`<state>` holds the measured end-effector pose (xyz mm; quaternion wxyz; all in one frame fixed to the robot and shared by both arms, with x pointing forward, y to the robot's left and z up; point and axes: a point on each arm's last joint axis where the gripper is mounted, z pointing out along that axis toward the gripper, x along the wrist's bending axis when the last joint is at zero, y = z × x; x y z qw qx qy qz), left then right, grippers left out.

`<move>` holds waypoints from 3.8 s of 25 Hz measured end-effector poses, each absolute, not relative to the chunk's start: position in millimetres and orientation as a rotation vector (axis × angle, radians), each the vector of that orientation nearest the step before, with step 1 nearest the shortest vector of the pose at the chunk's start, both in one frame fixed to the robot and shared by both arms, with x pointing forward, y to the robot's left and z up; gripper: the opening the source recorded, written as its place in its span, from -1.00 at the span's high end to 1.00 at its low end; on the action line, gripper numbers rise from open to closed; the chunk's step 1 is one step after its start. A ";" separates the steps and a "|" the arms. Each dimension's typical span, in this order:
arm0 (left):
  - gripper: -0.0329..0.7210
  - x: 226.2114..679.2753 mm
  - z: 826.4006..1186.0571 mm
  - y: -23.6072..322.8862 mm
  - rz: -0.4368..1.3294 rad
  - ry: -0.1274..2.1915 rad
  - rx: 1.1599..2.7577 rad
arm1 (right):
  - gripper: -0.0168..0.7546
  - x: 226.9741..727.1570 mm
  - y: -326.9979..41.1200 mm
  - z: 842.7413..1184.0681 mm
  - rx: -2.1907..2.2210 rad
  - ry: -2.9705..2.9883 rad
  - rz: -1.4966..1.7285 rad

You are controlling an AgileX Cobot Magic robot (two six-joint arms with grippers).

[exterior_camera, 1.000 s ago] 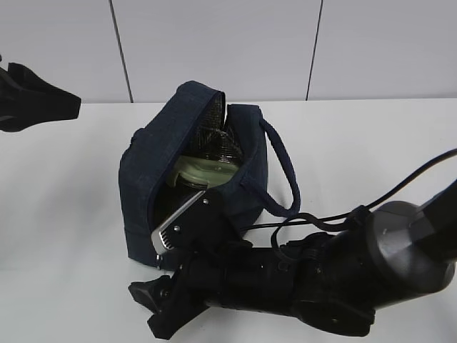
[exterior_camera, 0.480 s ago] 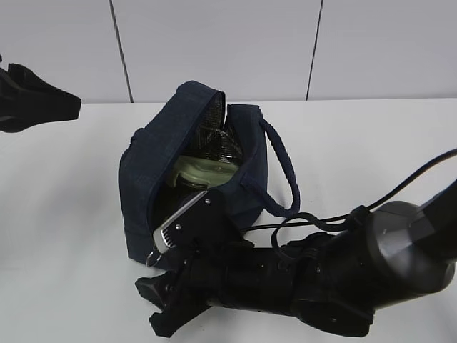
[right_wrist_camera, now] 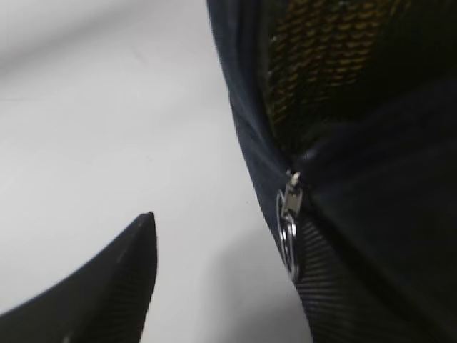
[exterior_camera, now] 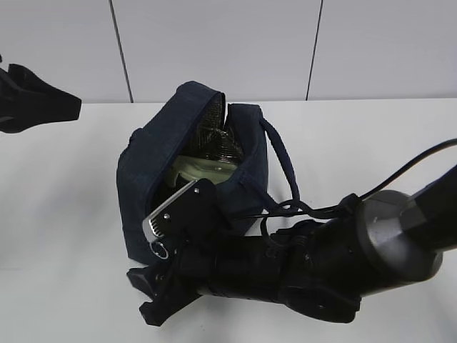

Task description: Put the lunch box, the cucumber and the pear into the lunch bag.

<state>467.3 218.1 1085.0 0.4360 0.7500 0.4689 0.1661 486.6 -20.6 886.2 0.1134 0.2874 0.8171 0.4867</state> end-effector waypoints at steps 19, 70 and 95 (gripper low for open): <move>0.27 467.3 1085.0 218.1 0.413 1.167 1.866 | -0.02 485.8 -22.5 882.3 0.859 2.434 1.358; 0.27 467.1 1084.9 218.0 0.410 1.166 1.868 | 0.17 487.2 -25.4 887.6 0.841 2.424 1.307; 0.27 468.1 1083.1 218.3 0.416 1.165 1.884 | 0.96 484.4 -37.4 929.1 0.834 2.404 1.208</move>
